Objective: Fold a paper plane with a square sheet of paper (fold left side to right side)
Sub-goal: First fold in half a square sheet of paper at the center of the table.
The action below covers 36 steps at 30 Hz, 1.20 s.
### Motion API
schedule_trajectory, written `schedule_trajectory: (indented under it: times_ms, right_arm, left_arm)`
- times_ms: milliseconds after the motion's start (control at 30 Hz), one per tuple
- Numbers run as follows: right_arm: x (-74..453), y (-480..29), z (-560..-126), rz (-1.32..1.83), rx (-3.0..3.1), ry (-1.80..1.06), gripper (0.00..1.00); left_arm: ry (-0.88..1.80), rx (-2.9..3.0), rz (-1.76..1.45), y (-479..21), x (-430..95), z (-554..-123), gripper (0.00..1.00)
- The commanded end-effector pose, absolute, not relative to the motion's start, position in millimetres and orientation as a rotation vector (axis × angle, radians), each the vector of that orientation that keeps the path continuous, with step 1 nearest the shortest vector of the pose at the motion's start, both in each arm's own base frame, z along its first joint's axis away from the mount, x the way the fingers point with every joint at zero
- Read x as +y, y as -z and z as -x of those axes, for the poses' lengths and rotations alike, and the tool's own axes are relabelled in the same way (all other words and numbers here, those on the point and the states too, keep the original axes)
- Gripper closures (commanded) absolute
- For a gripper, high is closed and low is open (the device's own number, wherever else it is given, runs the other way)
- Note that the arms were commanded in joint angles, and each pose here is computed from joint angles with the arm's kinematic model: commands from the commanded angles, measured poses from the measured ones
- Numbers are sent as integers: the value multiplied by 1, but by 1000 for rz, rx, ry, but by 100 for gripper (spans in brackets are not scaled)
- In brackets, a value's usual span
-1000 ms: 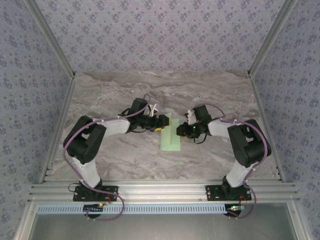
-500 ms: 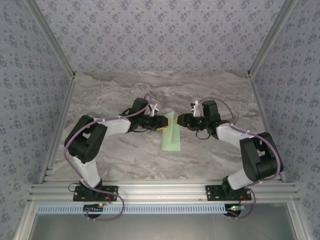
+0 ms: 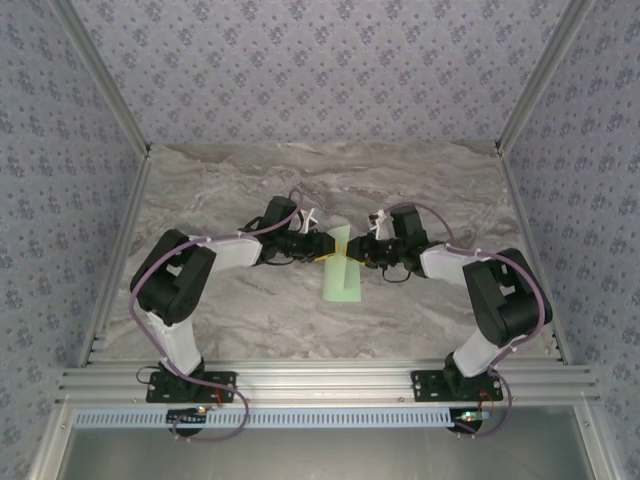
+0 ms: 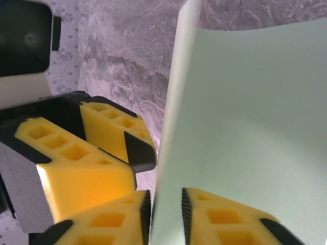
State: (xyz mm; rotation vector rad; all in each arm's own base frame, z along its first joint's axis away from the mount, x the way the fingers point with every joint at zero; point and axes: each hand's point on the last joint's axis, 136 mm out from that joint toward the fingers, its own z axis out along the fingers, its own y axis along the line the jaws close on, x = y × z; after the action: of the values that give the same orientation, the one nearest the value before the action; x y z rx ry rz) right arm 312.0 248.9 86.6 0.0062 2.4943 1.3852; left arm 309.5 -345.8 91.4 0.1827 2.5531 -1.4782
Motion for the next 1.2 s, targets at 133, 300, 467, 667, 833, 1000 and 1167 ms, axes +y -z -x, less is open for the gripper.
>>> schedule_trajectory:
  times_ms: [133, 300, 467, 667, 833, 1000, 1167]
  right_arm:
    - [244, -84, -318, 26, 2529, -1290, 97]
    - [232, -65, -319, 28, 2617, -1147, 96]
    - [226, -49, -320, 21, 2663, -1075, 95]
    - [223, -41, -321, 29, 2687, -1028, 94]
    - [222, -38, -323, 31, 2697, -1007, 93]
    - [221, -33, -323, 32, 2707, -998, 92]
    - [220, -36, -325, 34, 2697, -995, 87]
  left_arm:
    - [1412, 2517, -224, -107, -344, -314, 65]
    - [1268, 2565, -189, -103, -326, -310, 52]
    - [1165, 2631, -147, -82, -316, -303, 42]
    - [1047, 2723, -132, -56, -320, -302, 40]
    - [1014, 2758, -144, -47, -329, -303, 39]
    - [959, 2803, -139, -35, -333, -302, 43]
    - [918, 2828, -119, -29, -330, -302, 56]
